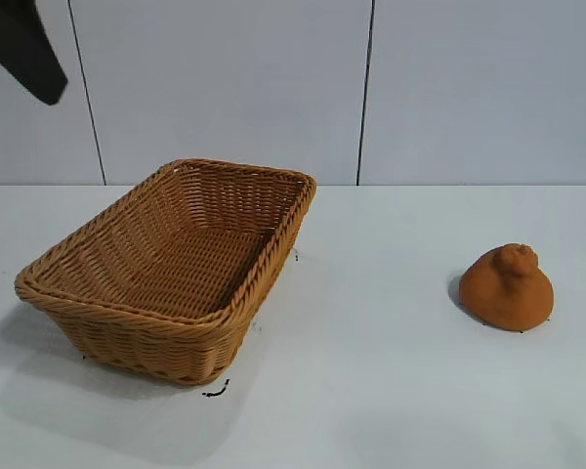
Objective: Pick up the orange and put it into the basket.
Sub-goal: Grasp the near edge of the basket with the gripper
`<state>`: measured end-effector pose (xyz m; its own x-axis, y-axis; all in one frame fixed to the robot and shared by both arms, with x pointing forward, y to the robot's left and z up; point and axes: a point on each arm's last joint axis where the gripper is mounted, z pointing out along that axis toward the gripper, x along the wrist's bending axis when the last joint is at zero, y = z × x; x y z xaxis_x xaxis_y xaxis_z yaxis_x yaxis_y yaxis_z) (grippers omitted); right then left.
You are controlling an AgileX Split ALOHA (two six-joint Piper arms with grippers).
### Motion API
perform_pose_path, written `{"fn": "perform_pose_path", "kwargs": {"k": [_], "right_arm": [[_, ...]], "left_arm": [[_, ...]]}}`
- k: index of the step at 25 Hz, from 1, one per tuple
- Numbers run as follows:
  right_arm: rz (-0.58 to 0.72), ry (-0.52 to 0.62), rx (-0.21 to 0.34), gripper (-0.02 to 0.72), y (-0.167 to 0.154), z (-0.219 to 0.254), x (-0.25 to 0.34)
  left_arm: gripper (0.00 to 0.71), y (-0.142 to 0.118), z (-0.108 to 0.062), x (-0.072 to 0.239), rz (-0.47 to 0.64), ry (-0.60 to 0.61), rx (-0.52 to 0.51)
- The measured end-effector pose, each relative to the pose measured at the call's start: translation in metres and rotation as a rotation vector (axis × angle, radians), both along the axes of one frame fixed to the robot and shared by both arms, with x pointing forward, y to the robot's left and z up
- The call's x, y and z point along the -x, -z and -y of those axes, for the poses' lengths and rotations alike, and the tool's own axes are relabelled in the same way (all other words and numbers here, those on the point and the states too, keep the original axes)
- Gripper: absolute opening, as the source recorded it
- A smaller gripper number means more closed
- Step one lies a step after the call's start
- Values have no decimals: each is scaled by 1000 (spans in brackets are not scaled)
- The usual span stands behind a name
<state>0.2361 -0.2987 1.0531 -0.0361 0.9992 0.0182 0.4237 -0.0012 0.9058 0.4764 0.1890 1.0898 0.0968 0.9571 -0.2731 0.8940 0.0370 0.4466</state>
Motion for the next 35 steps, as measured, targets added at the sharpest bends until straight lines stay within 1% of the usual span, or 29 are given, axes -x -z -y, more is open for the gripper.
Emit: {"fn": "perform_pose_path", "kwargs": {"k": [2,6,10,12,15,17,19,28,32,35], "right_arm": [[0,-3,-5,694,0,0,0],[0,0,0,694,0,0,0],[0,0,-1,694,0,0,0],[0,0,-1,694,0,0,0],[0,-2,-7,694,0,0,0],[0,-2,-8,694,0,0,0],[0,1,-3,694,0,0,0],[0,1,-3,694,0,0,0],[-1,-2,-8,694,0,0,0],[-1,-2,-8,694,0,0,0]], "left_arm": [[697,8,4,-4,-50,-76,20],[697,19,7,-11,-146,-267,86],[697,23,8,-13,-239,-530,204],[697,23,8,-13,-268,-642,259],[697,23,9,-15,-287,-746,322],[697,25,10,-18,-297,-790,345],[697,30,11,-21,-316,-823,348],[697,78,21,-42,-442,-944,262],[697,100,24,-49,-486,-969,213],[697,115,27,-53,-524,-989,204]]}}
